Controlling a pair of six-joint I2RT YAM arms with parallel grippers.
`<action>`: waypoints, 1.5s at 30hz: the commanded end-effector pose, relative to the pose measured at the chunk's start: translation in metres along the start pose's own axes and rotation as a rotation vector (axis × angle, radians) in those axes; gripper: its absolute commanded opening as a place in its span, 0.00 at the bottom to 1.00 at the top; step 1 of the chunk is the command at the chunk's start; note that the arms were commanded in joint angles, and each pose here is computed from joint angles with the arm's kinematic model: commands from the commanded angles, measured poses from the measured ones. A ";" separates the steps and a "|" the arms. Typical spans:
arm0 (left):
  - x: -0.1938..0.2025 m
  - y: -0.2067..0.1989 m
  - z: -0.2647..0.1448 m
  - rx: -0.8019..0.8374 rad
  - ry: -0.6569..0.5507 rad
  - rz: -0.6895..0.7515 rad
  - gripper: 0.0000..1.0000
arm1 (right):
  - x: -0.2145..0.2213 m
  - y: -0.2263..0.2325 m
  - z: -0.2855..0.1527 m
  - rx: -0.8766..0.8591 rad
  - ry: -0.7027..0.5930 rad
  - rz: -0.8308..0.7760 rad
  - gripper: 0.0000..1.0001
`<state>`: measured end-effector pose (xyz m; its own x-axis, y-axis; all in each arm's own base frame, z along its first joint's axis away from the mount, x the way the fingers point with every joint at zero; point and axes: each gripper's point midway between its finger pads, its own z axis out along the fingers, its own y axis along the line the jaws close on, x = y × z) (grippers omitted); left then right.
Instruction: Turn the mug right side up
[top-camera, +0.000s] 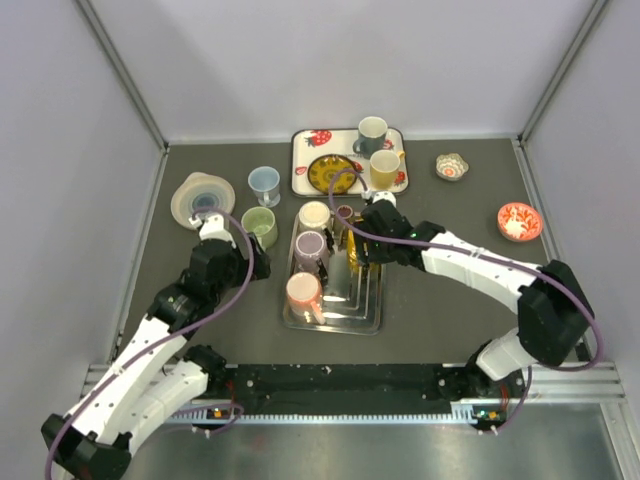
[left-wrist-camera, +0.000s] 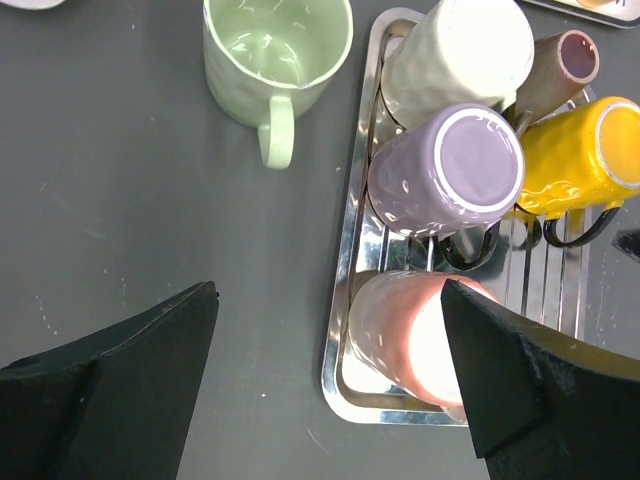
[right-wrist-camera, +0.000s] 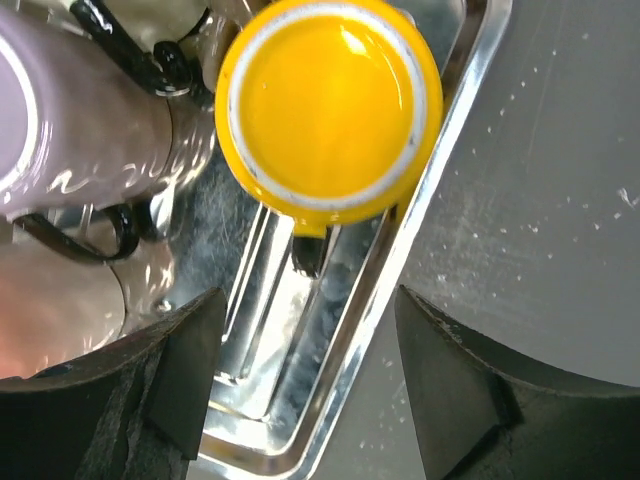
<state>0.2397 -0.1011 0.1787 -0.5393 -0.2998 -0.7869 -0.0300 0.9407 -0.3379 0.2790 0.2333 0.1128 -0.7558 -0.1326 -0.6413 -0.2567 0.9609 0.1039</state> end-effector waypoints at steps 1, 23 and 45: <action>0.004 0.003 -0.003 0.008 -0.018 -0.020 0.99 | -0.039 0.018 0.009 0.006 -0.081 0.044 0.68; 0.018 -0.015 0.000 0.130 0.023 -0.013 0.91 | -0.031 -0.001 0.054 0.101 0.010 -0.021 0.50; 0.025 -0.020 -0.001 0.168 0.043 -0.022 0.88 | -0.007 -0.004 0.064 0.086 0.095 -0.043 0.00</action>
<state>0.2230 -0.1221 0.1569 -0.6030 -0.2914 -0.7426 0.0674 0.9090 -0.4114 0.3139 0.2370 0.0681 -0.8074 -0.1917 -0.5579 -0.2245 0.9744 -0.0099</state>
